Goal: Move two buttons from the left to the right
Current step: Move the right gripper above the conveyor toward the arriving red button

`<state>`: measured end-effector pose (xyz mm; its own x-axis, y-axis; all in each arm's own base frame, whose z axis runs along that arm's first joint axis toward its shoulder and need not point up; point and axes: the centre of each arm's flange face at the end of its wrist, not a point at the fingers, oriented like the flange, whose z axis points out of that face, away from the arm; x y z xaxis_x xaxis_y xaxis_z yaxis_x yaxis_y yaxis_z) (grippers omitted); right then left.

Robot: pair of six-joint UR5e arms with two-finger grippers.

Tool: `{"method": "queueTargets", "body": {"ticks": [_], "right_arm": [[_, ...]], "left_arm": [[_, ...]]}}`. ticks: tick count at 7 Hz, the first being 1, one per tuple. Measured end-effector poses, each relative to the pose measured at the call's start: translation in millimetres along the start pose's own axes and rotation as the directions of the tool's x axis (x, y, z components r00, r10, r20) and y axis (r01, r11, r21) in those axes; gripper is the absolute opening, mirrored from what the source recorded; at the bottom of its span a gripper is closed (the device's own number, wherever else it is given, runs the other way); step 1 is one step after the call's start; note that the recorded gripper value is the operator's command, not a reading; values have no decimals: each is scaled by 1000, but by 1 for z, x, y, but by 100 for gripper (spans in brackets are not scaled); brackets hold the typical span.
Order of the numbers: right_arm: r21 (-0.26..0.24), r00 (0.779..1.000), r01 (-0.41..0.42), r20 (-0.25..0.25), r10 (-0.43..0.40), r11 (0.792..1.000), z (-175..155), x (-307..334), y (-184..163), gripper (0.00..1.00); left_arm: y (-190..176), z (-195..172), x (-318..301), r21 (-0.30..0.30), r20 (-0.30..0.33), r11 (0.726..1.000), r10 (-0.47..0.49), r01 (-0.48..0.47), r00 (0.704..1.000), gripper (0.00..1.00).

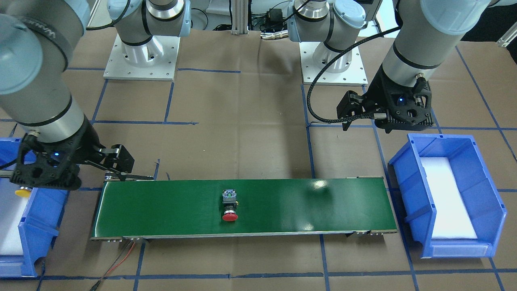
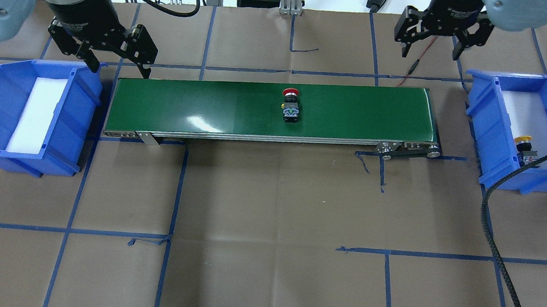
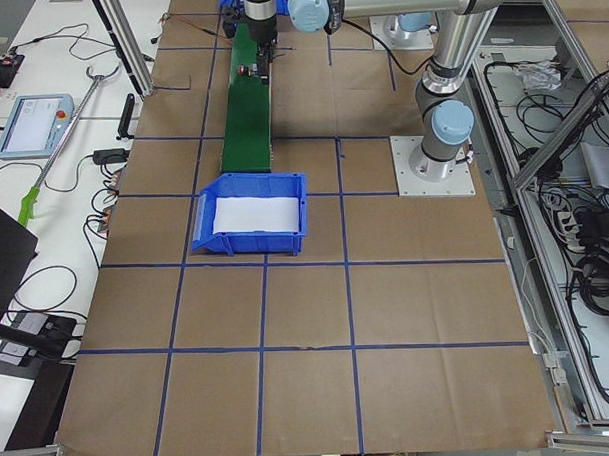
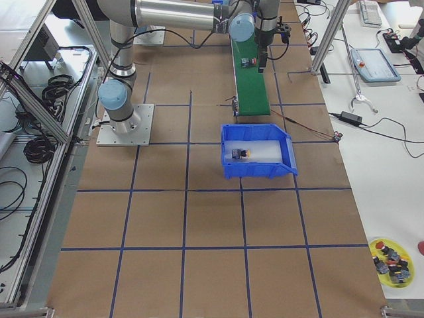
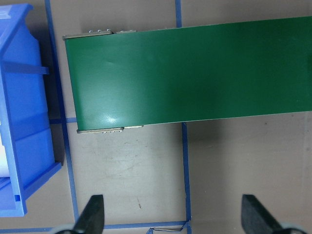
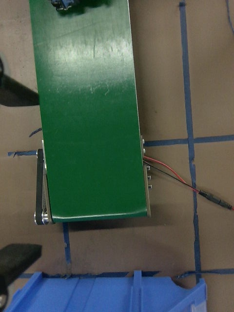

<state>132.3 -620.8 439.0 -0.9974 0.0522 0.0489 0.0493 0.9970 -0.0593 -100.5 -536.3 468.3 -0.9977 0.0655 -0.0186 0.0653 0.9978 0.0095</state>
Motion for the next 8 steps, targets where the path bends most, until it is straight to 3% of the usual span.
{"method": "queueTargets", "body": {"ticks": [5, 8], "right_arm": [[-7, 1000, 10, -6, -10, 1000, 8, -14, 0, 99], [-40, 1000, 10, -8, -10, 999, 32, -13, -9, 99]], "left_arm": [[-1, -1, 0, 3, 0, 1000, 0, 0, 1000, 100], [-1, -1, 0, 2, 0, 1000, 0, 0, 1000, 100]]}}
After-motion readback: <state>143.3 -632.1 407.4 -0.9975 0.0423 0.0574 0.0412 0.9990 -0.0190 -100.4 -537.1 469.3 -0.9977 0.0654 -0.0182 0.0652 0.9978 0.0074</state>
